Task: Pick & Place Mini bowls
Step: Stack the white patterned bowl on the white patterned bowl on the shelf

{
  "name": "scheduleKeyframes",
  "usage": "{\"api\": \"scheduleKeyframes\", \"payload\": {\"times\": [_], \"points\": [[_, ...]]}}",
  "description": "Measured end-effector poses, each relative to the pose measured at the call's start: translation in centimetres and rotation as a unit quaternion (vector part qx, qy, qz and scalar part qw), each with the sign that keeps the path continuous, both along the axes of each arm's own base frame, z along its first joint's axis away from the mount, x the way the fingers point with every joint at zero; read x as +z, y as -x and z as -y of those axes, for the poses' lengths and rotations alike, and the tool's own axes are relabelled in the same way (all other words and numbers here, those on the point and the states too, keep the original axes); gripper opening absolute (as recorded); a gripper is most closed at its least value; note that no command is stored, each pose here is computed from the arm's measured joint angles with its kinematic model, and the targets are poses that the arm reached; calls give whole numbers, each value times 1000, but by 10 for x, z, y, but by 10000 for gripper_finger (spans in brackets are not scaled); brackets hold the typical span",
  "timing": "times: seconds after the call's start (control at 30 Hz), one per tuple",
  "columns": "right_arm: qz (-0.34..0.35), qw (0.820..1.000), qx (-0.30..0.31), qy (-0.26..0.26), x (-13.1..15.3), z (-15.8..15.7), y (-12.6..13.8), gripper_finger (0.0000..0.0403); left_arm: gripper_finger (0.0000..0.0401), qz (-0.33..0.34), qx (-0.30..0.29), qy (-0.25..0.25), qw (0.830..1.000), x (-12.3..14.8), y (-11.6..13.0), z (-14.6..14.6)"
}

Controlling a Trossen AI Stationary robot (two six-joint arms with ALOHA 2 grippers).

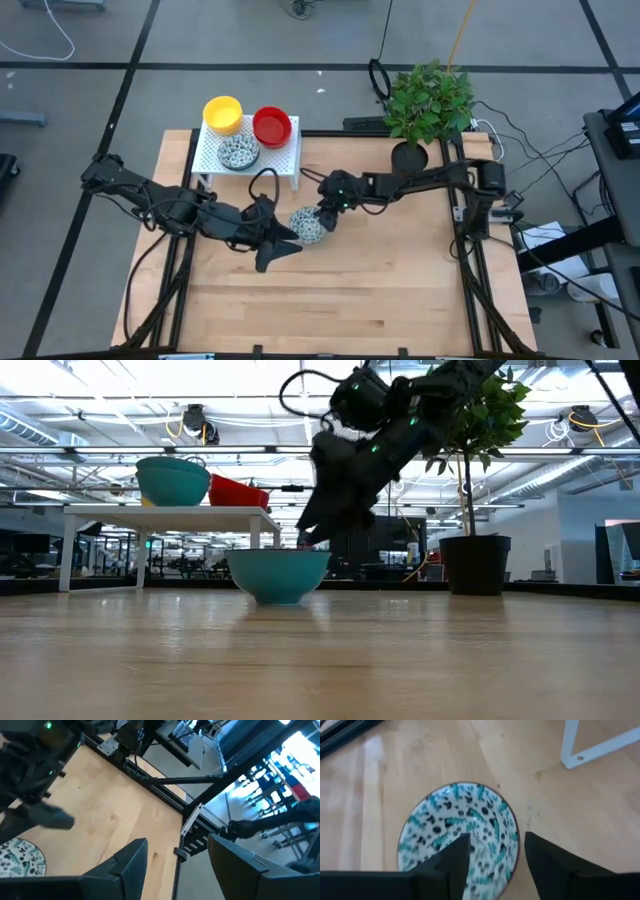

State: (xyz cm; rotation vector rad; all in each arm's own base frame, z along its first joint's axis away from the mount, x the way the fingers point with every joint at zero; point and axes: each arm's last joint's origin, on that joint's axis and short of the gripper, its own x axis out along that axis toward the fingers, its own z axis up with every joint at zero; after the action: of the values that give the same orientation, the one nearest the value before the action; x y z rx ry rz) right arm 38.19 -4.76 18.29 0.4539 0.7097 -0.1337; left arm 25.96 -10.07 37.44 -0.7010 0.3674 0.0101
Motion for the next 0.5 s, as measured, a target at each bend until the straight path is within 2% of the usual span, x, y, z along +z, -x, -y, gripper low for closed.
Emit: {"api": "scheduleKeyframes", "payload": {"times": [0.13, 0.3, 0.5], "points": [[-11, 1000, 14, 9, 25, -6, 16, 186, 212, -5, -15, -31, 999, -2, 1, 1], [-19, 999, 26, 10, 62, -17, 43, 175, 212, -40, -26, -75, 996, -9, 4, 0], [10, 998, 55, 3, 101, -44, 84, 170, 212, -99, 1, -134, 986, -22, 5, -6]]}}
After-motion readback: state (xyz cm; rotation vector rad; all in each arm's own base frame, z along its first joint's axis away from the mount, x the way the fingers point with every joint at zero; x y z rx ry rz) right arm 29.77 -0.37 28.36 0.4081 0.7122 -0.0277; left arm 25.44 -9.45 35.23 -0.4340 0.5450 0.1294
